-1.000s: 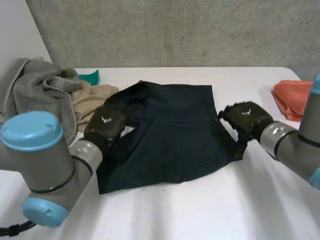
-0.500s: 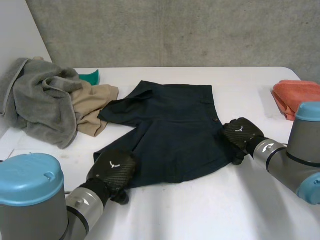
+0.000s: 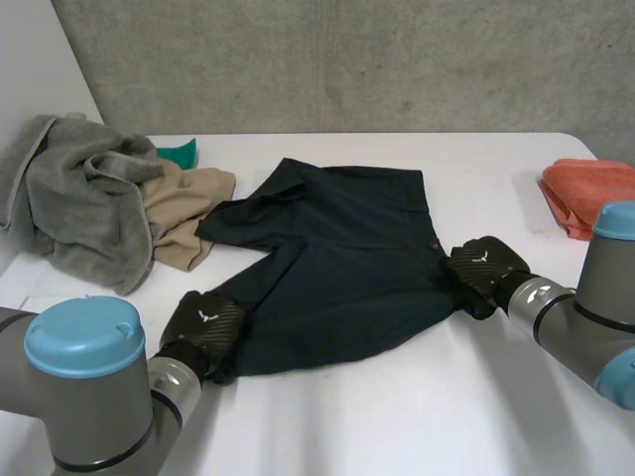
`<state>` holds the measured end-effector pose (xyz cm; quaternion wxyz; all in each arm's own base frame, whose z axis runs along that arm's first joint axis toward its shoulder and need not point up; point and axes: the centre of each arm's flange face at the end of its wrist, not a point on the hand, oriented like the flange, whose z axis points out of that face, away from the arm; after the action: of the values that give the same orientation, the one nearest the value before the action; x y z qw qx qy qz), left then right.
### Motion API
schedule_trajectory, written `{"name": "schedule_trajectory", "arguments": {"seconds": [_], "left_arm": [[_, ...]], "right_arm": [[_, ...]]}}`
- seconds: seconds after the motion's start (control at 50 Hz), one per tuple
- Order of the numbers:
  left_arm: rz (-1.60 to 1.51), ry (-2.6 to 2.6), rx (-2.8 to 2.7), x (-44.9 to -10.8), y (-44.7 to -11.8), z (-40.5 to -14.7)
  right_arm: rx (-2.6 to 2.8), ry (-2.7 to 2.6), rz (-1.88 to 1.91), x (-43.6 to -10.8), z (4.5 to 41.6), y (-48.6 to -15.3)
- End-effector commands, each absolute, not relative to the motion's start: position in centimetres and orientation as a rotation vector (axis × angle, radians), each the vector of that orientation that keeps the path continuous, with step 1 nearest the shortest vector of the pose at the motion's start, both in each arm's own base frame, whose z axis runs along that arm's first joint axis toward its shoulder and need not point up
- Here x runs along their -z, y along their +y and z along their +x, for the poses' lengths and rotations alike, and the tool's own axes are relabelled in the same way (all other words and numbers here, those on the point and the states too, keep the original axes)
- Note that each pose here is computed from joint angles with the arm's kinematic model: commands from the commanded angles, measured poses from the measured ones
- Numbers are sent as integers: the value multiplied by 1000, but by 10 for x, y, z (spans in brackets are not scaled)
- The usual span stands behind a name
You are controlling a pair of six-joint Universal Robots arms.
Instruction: Fold the laundry.
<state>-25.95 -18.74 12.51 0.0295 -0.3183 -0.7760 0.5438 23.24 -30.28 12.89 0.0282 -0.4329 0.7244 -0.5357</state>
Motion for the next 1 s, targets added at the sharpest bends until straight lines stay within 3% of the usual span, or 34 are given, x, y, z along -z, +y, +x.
{"name": "schedule_trajectory", "arguments": {"seconds": [0.02, 0.26, 0.48, 0.7, 0.88, 0.94, 1.0], "left_arm": [[-963, -2367, -1716, -126, -194, -261], [-925, -2230, -1827, -161, -199, -267], [-892, -2207, -1841, -182, -223, -270], [-816, -2199, -1811, -196, -233, -273], [-822, -2255, -1721, -191, -222, -270], [-847, -2293, -1664, -194, -212, -266], [-872, -2313, -1615, -209, -197, -260]], "right_arm": [[1633, 2246, -1339, -135, 231, -294], [1469, 2297, -1291, -151, 228, -277], [1415, 2299, -1202, -147, 228, -271], [1564, 2235, -1193, -132, 234, -293], [1610, 2229, -1115, -142, 235, -303], [1601, 2237, -1112, -155, 232, -299], [1623, 2233, -1146, -197, 227, -283]]}}
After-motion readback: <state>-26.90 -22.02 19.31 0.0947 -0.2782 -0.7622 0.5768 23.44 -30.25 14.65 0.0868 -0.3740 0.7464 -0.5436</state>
